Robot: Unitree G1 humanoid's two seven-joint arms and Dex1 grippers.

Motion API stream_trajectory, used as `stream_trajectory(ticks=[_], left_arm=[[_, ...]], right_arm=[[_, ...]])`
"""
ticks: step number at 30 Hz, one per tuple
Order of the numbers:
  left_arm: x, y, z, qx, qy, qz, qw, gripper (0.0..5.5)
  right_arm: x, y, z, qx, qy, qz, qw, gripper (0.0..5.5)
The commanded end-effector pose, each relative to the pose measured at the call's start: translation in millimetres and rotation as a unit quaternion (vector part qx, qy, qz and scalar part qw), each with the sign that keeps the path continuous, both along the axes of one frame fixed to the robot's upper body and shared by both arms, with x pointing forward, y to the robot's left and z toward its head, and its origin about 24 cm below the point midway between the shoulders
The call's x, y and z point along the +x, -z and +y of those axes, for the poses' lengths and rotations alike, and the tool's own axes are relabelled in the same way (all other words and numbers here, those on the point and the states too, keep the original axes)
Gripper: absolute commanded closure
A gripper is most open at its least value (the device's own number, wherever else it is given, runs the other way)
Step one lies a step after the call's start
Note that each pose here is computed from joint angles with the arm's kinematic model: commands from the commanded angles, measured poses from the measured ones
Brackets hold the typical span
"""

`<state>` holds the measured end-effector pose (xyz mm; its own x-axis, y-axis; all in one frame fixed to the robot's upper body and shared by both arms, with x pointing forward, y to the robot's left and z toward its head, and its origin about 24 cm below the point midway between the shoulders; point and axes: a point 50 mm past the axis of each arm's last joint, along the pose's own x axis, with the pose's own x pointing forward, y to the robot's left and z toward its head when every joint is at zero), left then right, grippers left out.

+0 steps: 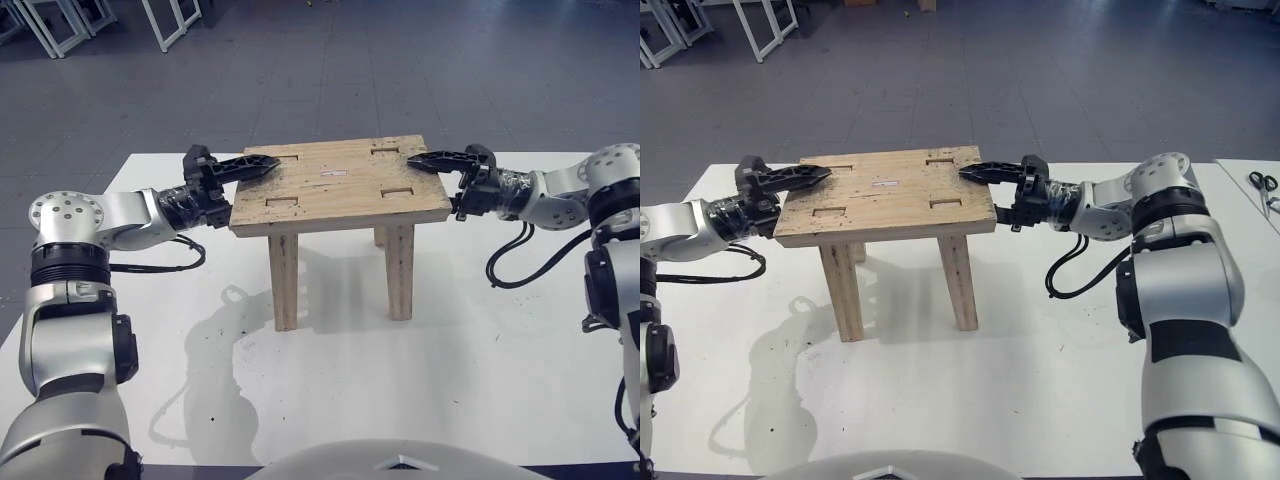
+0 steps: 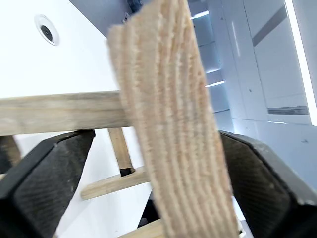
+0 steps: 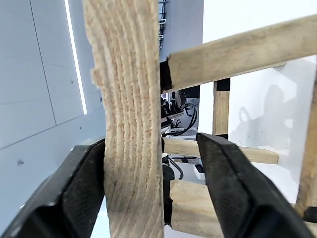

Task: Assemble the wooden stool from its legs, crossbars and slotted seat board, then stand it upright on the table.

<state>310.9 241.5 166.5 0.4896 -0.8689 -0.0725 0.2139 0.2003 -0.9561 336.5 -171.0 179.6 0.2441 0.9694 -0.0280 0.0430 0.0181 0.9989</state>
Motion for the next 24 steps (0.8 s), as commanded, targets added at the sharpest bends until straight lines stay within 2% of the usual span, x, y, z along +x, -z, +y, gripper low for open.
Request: stream_trajectory(ticks=[1,6,9,12,13,14,15,16,17,18,19,22,24], left_arm=[[-10,-6,13,0.027,0.006,-0.015,0.999,0.91],[-13,-4,40,0.044,-0.046,-0.025,0.998,0.91],[-15,0,66,0.082,-0.119,-0.056,0.988,0.91],[-9,13,75,0.162,-0.193,-0.126,0.96,0.91],[-1,25,70,0.251,-0.226,-0.145,0.93,0.91],[8,39,61,0.373,-0.261,-0.172,0.874,0.91],[15,46,43,0.428,-0.297,-0.211,0.827,0.91],[19,48,26,0.451,-0.331,-0.249,0.79,0.91],[19,50,10,0.453,-0.367,-0.275,0.765,0.91],[18,52,-1,0.447,-0.391,-0.287,0.752,0.91],[16,54,-9,0.457,-0.407,-0.302,0.73,0.91],[11,65,-21,0.478,-0.412,-0.316,0.708,0.91],[8,70,-23,0.485,-0.417,-0.316,0.7,0.91]], right_arm=[[1,-11,-16,-0.013,0.029,-0.015,0.999,1.68],[-2,-8,-35,-0.024,0.062,-0.016,0.998,0.72],[0,4,-50,-0.069,0.103,-0.052,0.991,0.66],[13,22,-61,-0.152,0.198,-0.157,0.956,0.66],[20,27,-64,-0.209,0.259,-0.231,0.914,0.66],[24,35,-63,-0.273,0.32,-0.305,0.854,0.66],[24,46,-60,-0.352,0.359,-0.347,0.792,0.66],[22,56,-55,-0.418,0.378,-0.384,0.731,0.66],[18,67,-52,-0.509,0.372,-0.417,0.655,0.66],[16,74,-47,-0.564,0.36,-0.446,0.595,0.66],[13,80,-40,-0.572,0.369,-0.447,0.58,0.66],[4,94,-18,-0.565,0.386,-0.45,0.573,0.66],[-5,101,-9,-0.585,0.379,-0.471,0.541,0.66]])
